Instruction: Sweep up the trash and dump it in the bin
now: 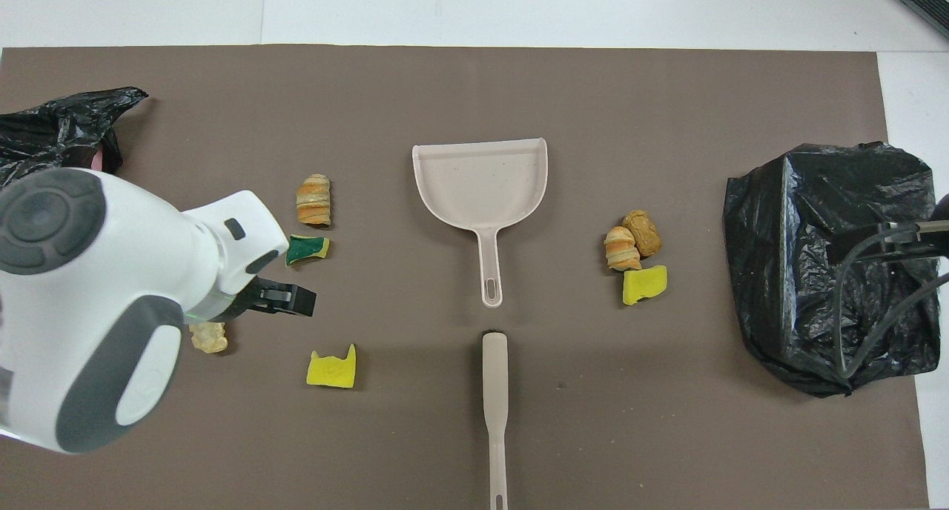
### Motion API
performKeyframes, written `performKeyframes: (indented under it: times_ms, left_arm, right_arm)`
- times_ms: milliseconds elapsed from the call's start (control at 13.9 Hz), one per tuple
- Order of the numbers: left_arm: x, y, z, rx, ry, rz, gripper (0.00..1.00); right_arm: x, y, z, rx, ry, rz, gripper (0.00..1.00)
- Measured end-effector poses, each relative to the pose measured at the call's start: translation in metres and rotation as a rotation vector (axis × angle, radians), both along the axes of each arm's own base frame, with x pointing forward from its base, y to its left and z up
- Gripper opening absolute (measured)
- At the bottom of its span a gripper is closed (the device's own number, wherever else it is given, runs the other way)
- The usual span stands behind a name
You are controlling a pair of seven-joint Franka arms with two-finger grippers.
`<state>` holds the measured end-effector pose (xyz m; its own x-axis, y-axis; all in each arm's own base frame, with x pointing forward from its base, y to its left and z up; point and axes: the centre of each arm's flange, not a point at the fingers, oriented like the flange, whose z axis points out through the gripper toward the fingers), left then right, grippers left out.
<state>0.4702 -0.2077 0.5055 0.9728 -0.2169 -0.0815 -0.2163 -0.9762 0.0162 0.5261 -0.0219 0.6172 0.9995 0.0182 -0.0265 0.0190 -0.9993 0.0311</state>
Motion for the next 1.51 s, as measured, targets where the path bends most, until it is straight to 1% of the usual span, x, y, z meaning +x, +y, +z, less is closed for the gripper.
performKeyframes:
  times_ms: [215,359,502,646,789,1004,1148,1219,1363,1506]
  left_arm:
    - [-0.032,-0.054,-0.026,0.008,-0.005,0.001,1.00]
    - [-0.058,-0.091,-0.045,0.006,-0.015,0.005,1.00]
    - [-0.092,-0.134,-0.068,0.003,-0.030,0.012,1.00]
    - [-0.123,-0.163,-0.089,-0.002,-0.042,0.027,1.00]
    - [-0.152,-0.187,-0.102,-0.002,-0.046,0.039,1.00]
    - [-0.205,-0.224,-0.116,-0.020,-0.061,0.050,1.00]
    - [-0.234,-0.240,-0.126,-0.031,-0.067,0.051,1.00]
    - [-0.242,-0.244,-0.130,-0.037,-0.070,0.054,1.00]
    - [-0.246,-0.246,-0.136,-0.037,-0.070,0.054,1.00]
    - [-0.250,-0.247,-0.148,-0.016,-0.060,0.066,1.00]
  right_arm:
    - [0.000,0.000,0.000,0.000,0.000,0.000,1.00]
    - [0.000,0.000,0.000,0.000,0.000,0.000,1.00]
    - [0.000,0.000,0.000,0.000,-0.003,0.001,1.00]
    - [0.000,0.000,0.000,0.000,-0.003,0.001,1.00]
    - [0.000,0.001,0.000,0.000,-0.003,0.001,1.00]
    - [0.000,0.001,0.001,0.000,-0.003,0.002,1.00]
    - [0.001,0.005,0.002,-0.001,-0.009,0.009,1.00]
    - [0.002,0.007,0.002,-0.001,-0.018,0.013,1.00]
    - [0.002,0.008,0.003,-0.001,-0.023,0.015,1.00]
    - [0.002,0.008,0.000,-0.001,-0.018,0.015,1.00]
